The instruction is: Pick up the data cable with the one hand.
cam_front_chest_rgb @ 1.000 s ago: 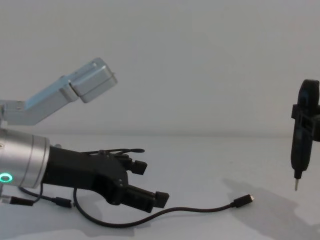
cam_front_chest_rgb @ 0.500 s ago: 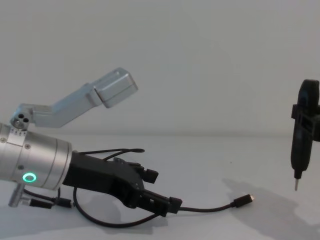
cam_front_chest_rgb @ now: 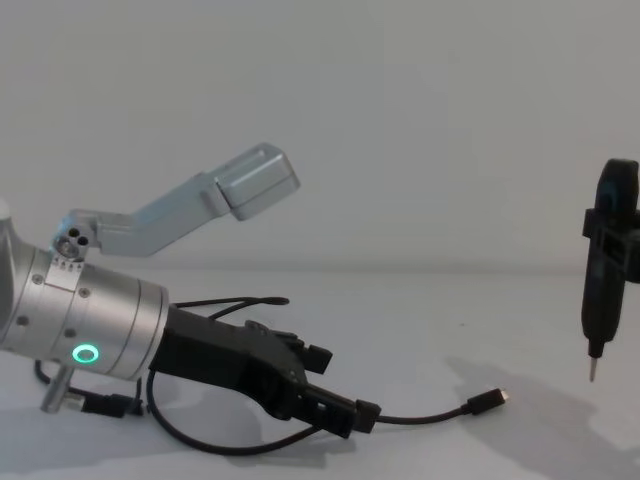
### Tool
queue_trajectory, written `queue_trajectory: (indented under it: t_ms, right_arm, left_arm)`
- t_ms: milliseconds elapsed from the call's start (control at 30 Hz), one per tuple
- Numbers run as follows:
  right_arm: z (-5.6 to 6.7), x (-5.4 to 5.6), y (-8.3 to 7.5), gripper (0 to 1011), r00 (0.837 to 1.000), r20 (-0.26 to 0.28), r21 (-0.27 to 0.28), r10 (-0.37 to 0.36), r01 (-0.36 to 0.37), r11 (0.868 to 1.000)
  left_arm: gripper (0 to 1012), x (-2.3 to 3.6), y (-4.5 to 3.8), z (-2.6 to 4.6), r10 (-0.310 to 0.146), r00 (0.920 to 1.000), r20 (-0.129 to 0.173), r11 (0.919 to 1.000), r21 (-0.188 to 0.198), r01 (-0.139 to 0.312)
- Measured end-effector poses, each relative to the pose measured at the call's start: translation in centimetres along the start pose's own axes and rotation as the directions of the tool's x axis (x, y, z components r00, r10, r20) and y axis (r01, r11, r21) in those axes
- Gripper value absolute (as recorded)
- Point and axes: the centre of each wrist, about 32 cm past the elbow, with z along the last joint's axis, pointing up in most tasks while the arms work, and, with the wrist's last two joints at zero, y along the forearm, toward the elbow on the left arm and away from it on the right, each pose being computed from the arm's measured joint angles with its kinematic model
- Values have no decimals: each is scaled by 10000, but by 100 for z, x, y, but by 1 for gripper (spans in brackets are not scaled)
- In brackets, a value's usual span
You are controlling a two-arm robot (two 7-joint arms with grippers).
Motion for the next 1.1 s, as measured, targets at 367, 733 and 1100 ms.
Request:
queue_trajectory:
  t_ms: [367, 733, 1100]
  right_arm:
    - [0, 0, 0, 275, 10000, -1, 0, 0, 0, 10000]
    - [0, 0, 0, 275, 10000, 0, 1, 0, 0, 10000]
    - [0, 0, 0, 274, 10000, -1, 0, 1, -1, 10000]
  left_arm:
    - [1004, 14, -45, 7, 31, 10000, -36, 9998, 208, -31]
    - [1004, 11, -92, -9, 137, 9999, -47, 9990, 432, -135]
    - [851, 9, -117, -15, 189, 9998, -49, 9984, 533, -186]
